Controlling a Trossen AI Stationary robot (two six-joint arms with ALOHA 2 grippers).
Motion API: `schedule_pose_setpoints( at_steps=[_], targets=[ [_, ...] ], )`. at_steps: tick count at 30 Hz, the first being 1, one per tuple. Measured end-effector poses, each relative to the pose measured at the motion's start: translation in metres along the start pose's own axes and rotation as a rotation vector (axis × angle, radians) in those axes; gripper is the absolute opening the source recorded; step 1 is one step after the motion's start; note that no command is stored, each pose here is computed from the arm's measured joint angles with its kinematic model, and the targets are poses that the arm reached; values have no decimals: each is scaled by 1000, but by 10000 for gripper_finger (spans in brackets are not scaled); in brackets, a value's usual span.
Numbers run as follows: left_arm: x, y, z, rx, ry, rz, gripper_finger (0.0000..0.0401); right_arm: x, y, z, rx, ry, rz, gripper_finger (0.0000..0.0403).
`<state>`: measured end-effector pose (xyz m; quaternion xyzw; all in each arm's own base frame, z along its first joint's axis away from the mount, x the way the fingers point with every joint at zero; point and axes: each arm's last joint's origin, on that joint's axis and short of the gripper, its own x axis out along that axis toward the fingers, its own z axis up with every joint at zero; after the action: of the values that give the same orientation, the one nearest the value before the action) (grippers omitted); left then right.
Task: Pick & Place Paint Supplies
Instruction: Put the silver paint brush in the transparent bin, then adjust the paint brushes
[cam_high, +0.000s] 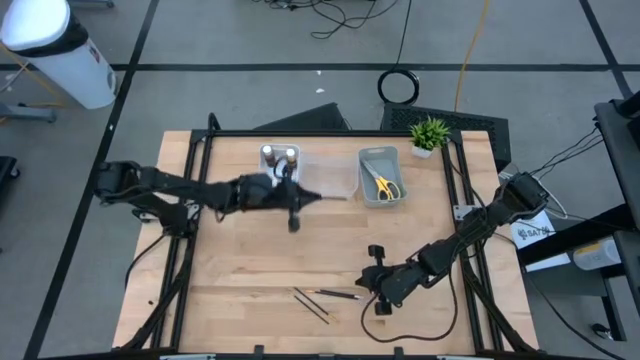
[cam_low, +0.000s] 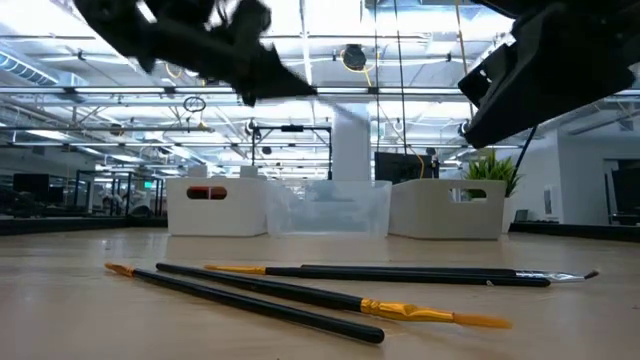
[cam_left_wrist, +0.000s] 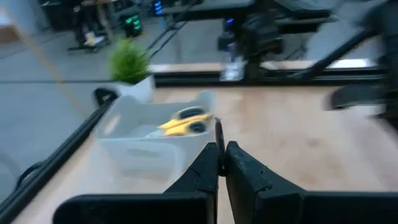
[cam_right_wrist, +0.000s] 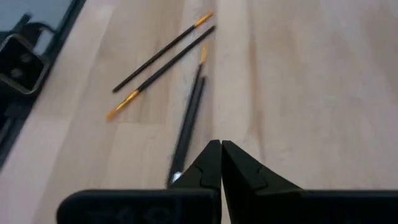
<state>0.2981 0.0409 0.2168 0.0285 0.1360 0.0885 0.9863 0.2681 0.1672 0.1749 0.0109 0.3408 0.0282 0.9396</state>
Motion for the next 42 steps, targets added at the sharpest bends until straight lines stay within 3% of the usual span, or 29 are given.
schedule_pose_setpoints(
  at_steps=[5,10,18,25,28,34,37,42],
  targets=[
    [15,34,-19,-53,31,-1,15,2,-3,-5,0,6,-15,0],
    [29,50,-38,-75,41,-32,19,4,-10,-8,10,15,-32,0],
    [36,57,-51,-152,69,81,137,7,-17,-5,45,11,-52,0],
    [28,50,-36,-245,33,61,198,7,-15,2,88,-56,-24,0],
    [20,39,-23,-290,9,-43,209,6,-10,11,136,-174,39,0],
    [5,6,-2,-384,13,-343,205,9,4,15,204,-407,330,0],
    [0,-17,2,-374,16,-443,200,24,20,20,178,-350,356,0],
    [-6,-49,11,-331,-45,-532,193,70,57,41,86,-95,273,0]
  ],
)
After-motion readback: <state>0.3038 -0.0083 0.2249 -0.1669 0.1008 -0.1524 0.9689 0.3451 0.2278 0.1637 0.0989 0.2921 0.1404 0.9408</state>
